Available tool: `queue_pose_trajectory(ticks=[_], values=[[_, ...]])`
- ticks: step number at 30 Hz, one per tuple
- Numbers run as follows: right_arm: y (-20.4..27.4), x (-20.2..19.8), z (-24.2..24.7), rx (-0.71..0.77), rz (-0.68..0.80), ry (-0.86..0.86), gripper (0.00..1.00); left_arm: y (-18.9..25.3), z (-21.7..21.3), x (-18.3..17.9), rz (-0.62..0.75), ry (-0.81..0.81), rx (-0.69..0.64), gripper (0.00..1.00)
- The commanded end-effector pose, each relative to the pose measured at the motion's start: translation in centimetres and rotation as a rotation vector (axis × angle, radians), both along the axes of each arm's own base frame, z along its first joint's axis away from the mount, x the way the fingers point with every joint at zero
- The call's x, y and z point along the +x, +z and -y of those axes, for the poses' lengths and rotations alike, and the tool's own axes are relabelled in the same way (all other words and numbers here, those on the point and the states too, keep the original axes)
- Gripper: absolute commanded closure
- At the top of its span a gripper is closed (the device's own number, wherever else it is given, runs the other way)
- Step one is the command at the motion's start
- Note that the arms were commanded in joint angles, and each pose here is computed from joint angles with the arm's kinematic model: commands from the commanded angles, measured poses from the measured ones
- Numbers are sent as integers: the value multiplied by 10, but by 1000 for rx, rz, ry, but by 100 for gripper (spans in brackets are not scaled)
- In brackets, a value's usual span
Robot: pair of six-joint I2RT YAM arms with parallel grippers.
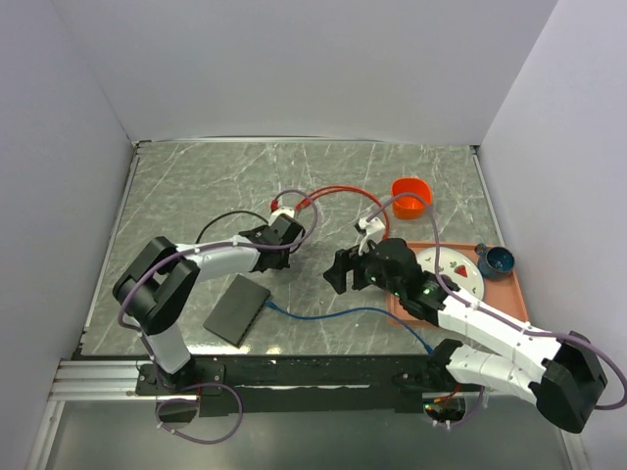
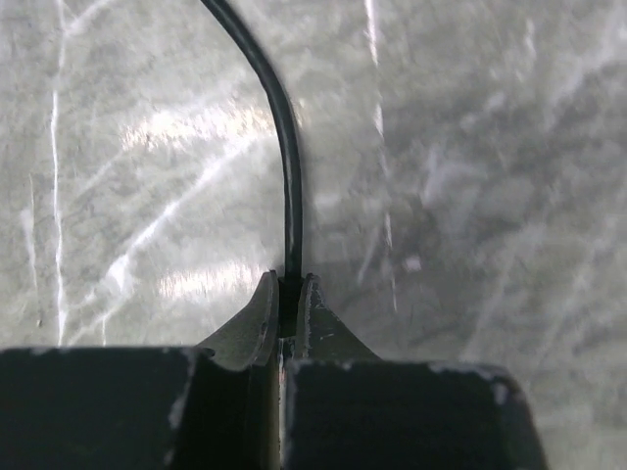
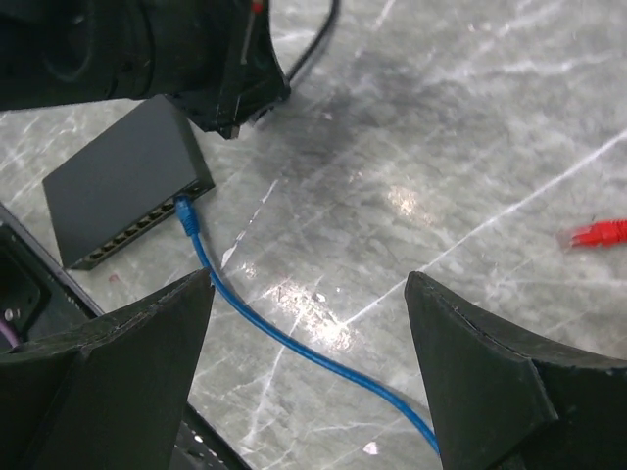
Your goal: Insert the plug into the switch port
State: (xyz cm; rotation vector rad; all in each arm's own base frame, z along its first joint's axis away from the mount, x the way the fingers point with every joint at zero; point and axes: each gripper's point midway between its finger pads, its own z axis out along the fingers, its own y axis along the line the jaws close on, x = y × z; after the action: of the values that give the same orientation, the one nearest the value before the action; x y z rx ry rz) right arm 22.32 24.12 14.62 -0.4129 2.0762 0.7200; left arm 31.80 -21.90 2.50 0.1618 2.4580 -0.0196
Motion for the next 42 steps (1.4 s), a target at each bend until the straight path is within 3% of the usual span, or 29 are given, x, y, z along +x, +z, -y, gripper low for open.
queue_pose_trajectory(ticks=[1,10,14,21,32,33,35,37,42], values=[[43,0,-5,68,182,90,12,74,30,-1,59,-137,-135,99],[100,-25,5,142,389,191,12,178,85,-49,107,-510,-494,99],[119,-36,11,137,452,231,11,196,113,-98,-50,-766,-666,99],[133,-46,13,124,507,288,3,194,119,-129,-168,-911,-743,99],[91,-52,-19,76,385,477,6,214,117,-150,-175,-1031,-795,99],[89,-54,-20,80,375,491,8,216,116,-153,-176,-1043,-798,99],[82,-55,-23,71,354,506,31,218,115,-153,-168,-1042,-798,99],[77,-56,-24,60,336,520,66,220,114,-151,-147,-1032,-785,99],[71,-57,-26,45,314,541,89,229,115,-152,-123,-1050,-809,99]])
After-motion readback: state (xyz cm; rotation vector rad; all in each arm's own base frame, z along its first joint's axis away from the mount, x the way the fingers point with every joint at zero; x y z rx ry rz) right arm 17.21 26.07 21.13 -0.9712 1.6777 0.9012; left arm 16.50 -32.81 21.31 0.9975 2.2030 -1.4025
